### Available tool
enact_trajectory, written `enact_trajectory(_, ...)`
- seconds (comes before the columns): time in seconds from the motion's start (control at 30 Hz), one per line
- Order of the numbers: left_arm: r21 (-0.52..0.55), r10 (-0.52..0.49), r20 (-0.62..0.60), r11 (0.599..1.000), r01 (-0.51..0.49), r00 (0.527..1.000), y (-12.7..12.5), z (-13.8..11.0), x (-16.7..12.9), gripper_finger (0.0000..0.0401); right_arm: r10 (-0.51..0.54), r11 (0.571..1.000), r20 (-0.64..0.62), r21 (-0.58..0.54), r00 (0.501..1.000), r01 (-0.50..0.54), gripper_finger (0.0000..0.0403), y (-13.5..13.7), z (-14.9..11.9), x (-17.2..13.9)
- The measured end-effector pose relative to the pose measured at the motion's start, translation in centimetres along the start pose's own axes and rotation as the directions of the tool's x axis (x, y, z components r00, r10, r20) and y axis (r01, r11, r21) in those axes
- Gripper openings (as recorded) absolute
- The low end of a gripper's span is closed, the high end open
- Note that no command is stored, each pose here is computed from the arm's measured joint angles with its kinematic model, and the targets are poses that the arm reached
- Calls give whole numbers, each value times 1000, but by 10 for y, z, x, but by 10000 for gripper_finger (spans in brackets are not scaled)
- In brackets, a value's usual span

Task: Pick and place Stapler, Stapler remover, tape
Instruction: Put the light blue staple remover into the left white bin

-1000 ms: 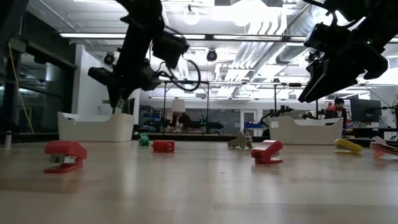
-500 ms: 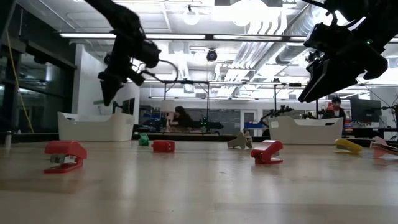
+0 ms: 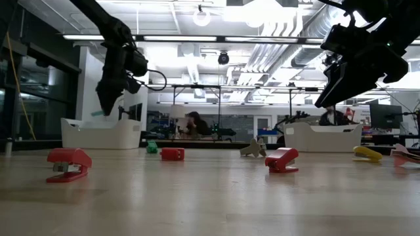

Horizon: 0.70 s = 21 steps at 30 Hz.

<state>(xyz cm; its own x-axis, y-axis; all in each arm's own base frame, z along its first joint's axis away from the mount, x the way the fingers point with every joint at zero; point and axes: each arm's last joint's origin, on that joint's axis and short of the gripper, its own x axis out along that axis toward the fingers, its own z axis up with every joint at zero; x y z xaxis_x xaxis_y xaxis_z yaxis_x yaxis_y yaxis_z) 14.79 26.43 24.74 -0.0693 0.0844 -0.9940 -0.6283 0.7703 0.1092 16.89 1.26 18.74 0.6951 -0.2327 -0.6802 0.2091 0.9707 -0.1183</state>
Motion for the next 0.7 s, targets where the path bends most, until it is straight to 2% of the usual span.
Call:
enact_trajectory(0.17, -52, -6, 38, 999, 8, 999, 2, 3, 0, 87, 0, 1000, 0, 0, 1000, 0, 181, 0, 0, 0)
enact_trajectory(0.3, -72, 0, 56, 997, 4, 998, 2, 4, 0, 105, 1, 1000, 0, 1, 1000, -1, 181, 0, 0, 0)
enact_trajectory(0.7, -46, 26, 55, 999, -23, 998, 3, 5, 0, 122, 3, 1000, 0, 1, 1000, -3, 181, 0, 0, 0)
